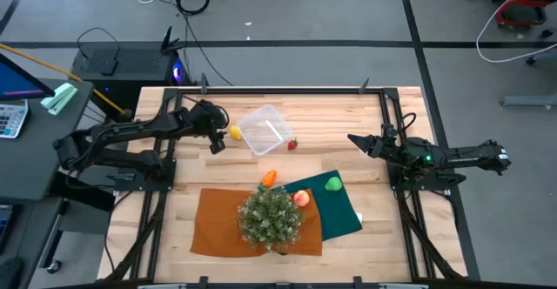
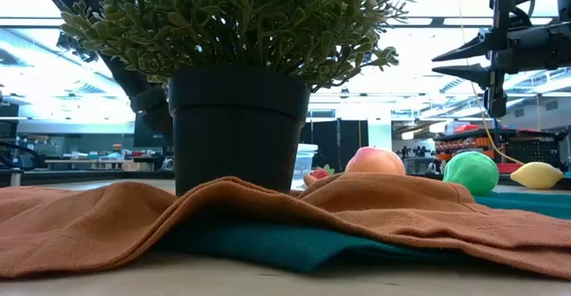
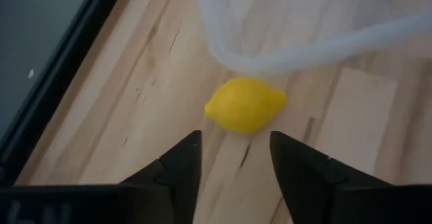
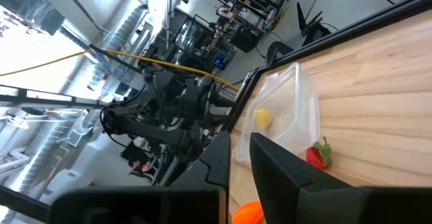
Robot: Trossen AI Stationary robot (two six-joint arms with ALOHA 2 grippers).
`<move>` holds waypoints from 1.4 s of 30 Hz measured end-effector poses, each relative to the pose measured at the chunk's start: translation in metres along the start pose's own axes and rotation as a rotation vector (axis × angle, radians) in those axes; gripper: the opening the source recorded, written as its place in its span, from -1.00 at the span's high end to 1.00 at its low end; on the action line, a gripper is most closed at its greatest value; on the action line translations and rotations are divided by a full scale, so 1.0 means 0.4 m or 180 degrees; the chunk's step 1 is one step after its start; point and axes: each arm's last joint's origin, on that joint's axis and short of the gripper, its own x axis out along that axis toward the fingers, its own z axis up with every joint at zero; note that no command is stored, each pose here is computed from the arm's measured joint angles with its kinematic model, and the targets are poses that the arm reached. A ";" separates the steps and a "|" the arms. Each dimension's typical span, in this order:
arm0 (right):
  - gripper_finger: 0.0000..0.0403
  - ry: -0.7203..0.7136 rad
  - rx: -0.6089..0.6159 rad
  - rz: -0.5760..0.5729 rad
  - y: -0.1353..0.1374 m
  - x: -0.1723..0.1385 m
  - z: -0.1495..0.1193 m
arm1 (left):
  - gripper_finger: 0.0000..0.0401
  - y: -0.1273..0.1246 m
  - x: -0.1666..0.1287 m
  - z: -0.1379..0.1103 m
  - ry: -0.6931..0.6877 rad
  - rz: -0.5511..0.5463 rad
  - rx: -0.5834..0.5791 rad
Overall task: Pick and placing Produce into tupperware
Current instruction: Put the left lemon into the transparent container
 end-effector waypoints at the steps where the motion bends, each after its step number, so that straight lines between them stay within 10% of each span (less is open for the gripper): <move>1: 0.86 0.0000 0.0000 0.0000 0.000 0.000 0.000 | -0.02 0.002 0.005 -0.002 0.0029 0.0003 0.0022; 18: 0.86 0.0066 -0.0010 0.0024 0.000 0.000 -0.002 | -0.96 -0.004 0.066 -0.015 0.0315 -0.0041 -0.0400; 42: 0.86 0.0074 0.0043 0.0029 0.000 0.000 -0.002 | -0.99 -0.017 0.155 -0.006 0.0189 0.0008 -0.0720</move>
